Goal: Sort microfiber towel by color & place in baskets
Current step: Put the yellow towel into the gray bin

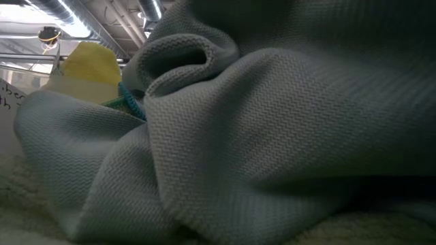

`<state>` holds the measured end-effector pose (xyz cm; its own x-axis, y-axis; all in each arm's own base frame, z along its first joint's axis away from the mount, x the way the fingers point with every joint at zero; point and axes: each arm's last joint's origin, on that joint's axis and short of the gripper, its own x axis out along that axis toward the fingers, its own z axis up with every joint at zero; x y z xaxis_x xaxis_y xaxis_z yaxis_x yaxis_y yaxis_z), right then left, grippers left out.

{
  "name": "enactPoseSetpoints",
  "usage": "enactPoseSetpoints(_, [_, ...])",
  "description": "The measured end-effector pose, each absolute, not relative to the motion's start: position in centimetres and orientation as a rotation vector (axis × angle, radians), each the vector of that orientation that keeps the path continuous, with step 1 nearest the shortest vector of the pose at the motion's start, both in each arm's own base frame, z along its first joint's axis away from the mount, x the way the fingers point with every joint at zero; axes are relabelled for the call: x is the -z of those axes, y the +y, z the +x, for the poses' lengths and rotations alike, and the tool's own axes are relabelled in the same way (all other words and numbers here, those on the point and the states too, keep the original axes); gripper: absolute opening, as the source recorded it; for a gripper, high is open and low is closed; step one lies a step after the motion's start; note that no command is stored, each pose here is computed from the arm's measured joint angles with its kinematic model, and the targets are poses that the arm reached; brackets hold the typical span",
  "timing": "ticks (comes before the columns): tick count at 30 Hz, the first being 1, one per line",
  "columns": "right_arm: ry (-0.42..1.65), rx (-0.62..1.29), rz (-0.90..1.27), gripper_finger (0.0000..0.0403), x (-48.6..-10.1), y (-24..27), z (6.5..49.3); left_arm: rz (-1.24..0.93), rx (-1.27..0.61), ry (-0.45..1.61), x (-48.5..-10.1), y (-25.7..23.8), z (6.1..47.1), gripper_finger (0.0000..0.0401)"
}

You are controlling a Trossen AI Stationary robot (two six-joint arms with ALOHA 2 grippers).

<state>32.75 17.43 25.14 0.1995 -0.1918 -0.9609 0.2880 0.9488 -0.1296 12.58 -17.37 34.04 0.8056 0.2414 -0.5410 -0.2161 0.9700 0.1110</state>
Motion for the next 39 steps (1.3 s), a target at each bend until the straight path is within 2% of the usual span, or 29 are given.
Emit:
enactPoseSetpoints(10, [1.155,0.117,0.181,0.0003,-34.1,18.3,33.8,-0.054,-0.251,0.541,-27.8,-14.3,10.7,0.0112])
enactPoseSetpoints(21, [0.673,-0.072,0.192,0.0002,-42.3,18.1,35.7,-0.146,-0.227,0.497,-23.7,-13.2,10.2,0.0112])
enactPoseSetpoints(27, [0.453,-0.156,0.156,0.0001,-44.4,16.6,37.6,-0.165,-0.222,0.491,-22.9,-13.3,10.2,0.0112])
enactPoseSetpoints(35, [0.309,-0.102,0.075,0.0001,-44.9,13.0,40.4,-0.172,-0.219,0.488,-22.9,-13.3,10.2,0.0112])
enactPoseSetpoints(39, [0.235,-0.144,0.103,0.0001,-45.1,11.5,41.8,-0.177,-0.217,0.487,-22.9,-13.4,10.2,0.0112])
